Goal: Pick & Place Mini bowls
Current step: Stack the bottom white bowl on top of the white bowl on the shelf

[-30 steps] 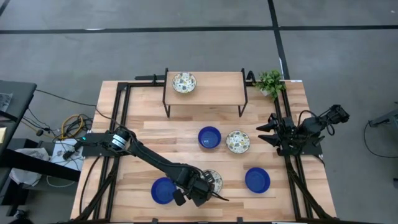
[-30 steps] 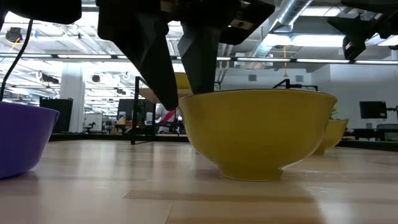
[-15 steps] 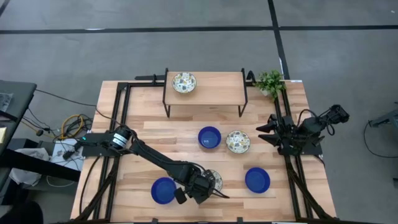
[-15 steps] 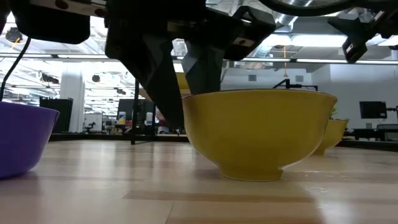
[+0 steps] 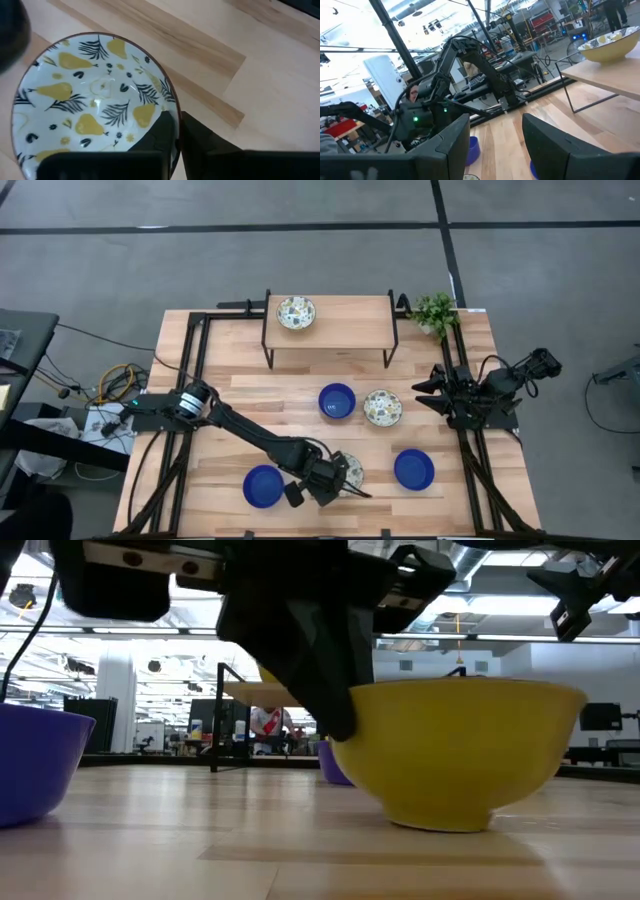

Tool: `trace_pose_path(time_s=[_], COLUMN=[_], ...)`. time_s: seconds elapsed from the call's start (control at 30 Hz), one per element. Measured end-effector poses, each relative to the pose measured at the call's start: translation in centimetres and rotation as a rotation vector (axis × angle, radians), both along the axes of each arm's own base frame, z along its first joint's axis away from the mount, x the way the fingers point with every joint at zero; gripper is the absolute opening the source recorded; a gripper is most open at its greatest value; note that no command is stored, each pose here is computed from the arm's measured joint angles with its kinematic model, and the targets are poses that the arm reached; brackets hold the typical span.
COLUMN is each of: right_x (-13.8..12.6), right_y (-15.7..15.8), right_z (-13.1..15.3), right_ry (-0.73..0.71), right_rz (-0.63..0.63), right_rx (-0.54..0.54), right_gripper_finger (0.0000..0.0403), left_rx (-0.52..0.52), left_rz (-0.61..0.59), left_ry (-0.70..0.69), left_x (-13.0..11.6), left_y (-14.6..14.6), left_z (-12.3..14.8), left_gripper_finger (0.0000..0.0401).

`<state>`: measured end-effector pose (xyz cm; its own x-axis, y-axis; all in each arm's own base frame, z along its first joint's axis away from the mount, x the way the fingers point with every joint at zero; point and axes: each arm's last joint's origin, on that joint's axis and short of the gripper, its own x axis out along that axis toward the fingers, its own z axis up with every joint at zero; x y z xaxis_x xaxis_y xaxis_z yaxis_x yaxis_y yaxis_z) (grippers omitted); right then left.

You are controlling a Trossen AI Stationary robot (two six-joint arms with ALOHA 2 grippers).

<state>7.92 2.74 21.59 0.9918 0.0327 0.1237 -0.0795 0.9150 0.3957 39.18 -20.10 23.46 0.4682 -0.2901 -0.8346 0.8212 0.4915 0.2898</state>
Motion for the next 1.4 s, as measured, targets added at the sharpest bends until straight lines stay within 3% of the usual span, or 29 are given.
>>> trace_pose_path(time_s=[0.3, 0.5, 0.73, 1.07, 1.4], right_x=[0.0, 0.0, 0.0, 0.0, 0.0], right_y=[0.0, 0.0, 0.0, 0.0, 0.0], right_z=[0.0, 0.0, 0.0, 0.0, 0.0], right_ry=[0.000, 0.000, 0.000, 0.000, 0.000], right_rz=[0.000, 0.000, 0.000, 0.000, -0.001], right_rx=[0.000, -0.001, -0.001, -0.001, -0.002], right_gripper_finger=[0.0170, 0.0169, 0.0170, 0.0169, 0.0169], left_rx=[-0.001, 0.027, -0.028, -0.162, -0.379], left_rz=[0.009, 0.045, 0.071, 0.121, 0.303], left_ry=[-0.016, -0.050, -0.141, -0.262, -0.355], left_x=[-0.1, -1.0, -2.2, -5.9, -9.8], left_y=[0.1, 0.9, 1.4, 2.6, 5.1], left_z=[0.4, 2.4, 6.0, 12.4, 18.1], left_gripper_finger=[0.0012, 0.0007, 0.0007, 0.0007, 0.0007])
